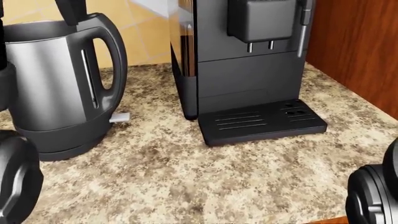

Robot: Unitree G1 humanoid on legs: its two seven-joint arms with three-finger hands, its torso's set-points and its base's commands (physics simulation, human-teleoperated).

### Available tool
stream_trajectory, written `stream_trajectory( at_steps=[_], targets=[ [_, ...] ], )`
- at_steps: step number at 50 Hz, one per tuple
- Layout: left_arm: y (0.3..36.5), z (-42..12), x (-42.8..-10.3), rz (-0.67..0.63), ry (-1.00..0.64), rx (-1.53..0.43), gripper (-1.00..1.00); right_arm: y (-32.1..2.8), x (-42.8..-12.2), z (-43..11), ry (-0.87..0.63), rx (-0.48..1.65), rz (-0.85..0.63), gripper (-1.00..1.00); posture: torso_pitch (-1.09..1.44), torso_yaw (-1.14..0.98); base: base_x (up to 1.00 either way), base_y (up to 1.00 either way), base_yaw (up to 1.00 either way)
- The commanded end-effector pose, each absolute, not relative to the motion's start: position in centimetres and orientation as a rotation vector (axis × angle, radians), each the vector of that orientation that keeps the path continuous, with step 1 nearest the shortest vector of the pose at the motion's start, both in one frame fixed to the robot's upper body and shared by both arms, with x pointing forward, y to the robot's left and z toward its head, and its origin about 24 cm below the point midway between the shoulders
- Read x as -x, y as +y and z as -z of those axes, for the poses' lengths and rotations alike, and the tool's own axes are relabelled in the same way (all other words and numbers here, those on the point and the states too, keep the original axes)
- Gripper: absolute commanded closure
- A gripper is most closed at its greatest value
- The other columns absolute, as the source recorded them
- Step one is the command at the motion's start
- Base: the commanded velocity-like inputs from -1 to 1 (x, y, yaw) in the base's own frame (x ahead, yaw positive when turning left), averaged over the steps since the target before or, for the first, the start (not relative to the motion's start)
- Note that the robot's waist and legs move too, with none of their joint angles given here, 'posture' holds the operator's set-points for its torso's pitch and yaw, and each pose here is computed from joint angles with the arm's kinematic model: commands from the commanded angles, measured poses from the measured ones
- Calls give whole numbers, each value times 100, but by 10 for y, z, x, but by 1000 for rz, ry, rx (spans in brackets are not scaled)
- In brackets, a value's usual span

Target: Close the lid of the electric kettle.

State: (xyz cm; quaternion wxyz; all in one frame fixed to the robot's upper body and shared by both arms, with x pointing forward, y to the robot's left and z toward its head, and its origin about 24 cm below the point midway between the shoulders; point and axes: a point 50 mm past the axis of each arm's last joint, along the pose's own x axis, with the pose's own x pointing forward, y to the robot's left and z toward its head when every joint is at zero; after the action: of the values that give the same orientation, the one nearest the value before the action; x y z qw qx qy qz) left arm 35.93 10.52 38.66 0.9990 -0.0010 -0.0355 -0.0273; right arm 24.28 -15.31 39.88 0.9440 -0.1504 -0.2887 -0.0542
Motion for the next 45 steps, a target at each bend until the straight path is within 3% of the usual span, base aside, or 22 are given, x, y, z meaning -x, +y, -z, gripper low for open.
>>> stream_trajectory(
  at_steps=[1, 14, 31, 45],
  targets=[
    [105, -406, -357, 49, -159, 2, -100, -153, -238, -406, -633, 308, 123, -100, -53, 0, 0, 0, 0],
    [104, -418, -387, -14, -106, -59, -100, -153, -239, -406, -631, 308, 121, -100, -53, 0, 0, 0, 0],
    [80, -395, -396, 23, -10, -96, -100, -153, -239, -406, -630, 303, 118, -100, -53, 0, 0, 0, 0],
    [91, -371, -407, -18, 36, -83, -100, -152, -240, -404, -628, 310, 114, -100, -53, 0, 0, 0, 0]
  ],
)
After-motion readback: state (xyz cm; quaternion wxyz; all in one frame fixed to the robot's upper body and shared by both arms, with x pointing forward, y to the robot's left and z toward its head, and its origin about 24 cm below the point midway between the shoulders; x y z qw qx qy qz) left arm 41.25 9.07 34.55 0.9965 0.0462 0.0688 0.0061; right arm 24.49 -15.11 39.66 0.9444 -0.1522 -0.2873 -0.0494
